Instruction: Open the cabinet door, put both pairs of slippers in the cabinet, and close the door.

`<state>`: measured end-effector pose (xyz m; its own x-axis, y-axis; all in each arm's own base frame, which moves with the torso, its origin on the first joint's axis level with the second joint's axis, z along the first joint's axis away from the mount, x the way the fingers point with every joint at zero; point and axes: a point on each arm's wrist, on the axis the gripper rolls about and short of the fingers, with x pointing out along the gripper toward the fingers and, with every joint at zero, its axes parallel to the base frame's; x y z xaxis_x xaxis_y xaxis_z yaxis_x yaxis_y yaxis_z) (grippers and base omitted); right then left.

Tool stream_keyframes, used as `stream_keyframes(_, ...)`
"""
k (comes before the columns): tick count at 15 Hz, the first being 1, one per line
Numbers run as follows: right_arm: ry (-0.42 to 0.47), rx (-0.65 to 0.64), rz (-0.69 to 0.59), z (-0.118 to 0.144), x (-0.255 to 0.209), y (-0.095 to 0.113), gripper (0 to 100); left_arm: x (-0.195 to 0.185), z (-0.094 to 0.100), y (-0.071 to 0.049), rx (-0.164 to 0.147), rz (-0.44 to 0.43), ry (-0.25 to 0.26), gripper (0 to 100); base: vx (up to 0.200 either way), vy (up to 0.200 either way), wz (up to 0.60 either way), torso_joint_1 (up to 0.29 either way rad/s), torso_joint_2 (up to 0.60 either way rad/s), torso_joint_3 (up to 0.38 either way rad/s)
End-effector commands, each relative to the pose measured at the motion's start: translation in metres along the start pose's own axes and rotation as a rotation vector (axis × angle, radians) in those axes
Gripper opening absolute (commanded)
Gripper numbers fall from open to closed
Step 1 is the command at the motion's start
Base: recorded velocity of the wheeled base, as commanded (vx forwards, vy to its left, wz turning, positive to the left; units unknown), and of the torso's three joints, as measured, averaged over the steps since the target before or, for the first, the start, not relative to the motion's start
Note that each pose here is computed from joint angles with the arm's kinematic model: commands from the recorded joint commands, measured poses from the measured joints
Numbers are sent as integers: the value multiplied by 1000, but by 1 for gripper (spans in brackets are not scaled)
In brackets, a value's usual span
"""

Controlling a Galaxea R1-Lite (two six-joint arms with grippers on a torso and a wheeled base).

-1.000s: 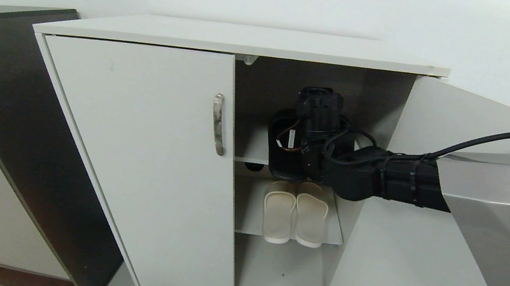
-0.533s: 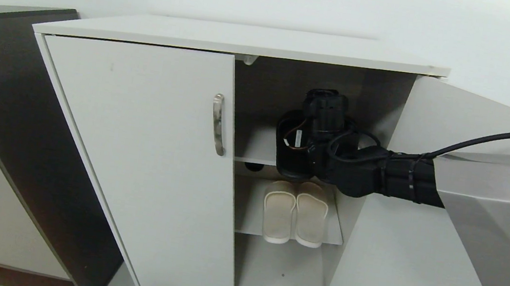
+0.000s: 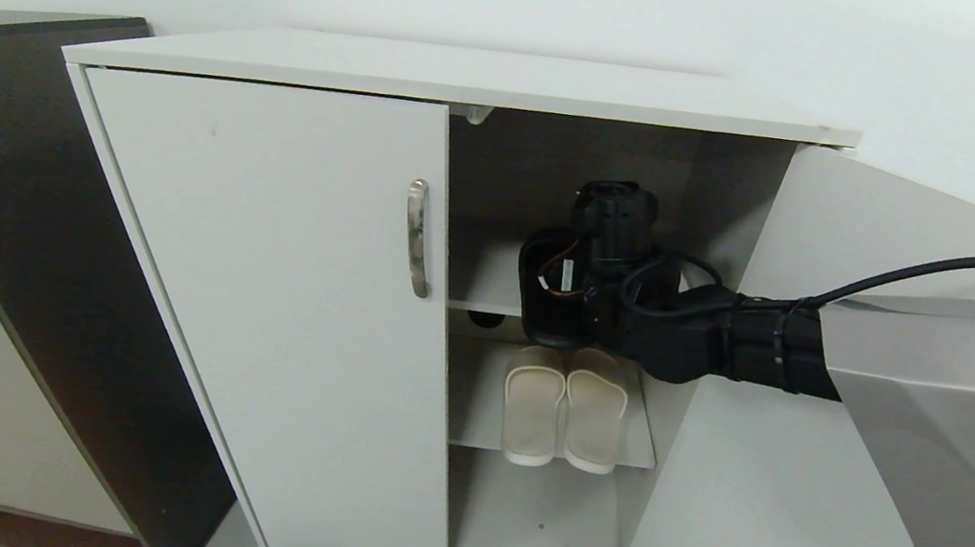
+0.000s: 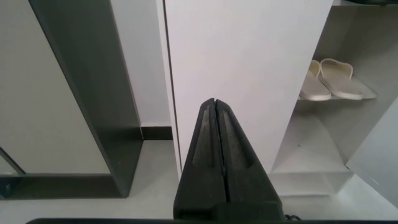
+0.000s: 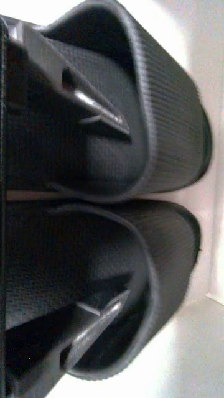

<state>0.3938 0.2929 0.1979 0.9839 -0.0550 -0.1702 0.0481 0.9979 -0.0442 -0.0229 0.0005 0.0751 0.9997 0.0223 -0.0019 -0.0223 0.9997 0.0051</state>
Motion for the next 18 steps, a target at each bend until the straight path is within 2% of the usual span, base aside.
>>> stream_keyframes(1,0,0,13,9,-19,-4,100,0,0,0,0,1,1,0,0,0,0,0,0,0)
stream_keyframes(4,-8,2,10,15,-48,-10,100,0,0,0,0,1,1,0,0,0,0,0,0,0)
stream_keyframes(7,-47,18,63,4,-99,-19,100,0,0,0,0,1,1,0,0,0,0,0,0,0)
stream_keyframes(8,-49,16,98,-6,-119,-23,0,0,0,0,0,1,1,0,0,0,0,0,0,0)
stream_keyframes(10,-44,-12,153,-29,-151,-38,0,0,0,0,1,1,1,0,0,0,0,0,0,0)
stream_keyframes(12,-46,-14,174,-49,-162,-46,0,0,0,0,0,2,1,0,0,0,0,0,0,0)
stream_keyframes(17,-66,0,178,-55,-160,-43,0,0,0,0,0,1,1,0,0,0,0,0,0,0)
stream_keyframes(18,-65,-1,179,-55,-160,-43,0,0,0,0,0,1,1,0,-200,0,0,7,2,2)
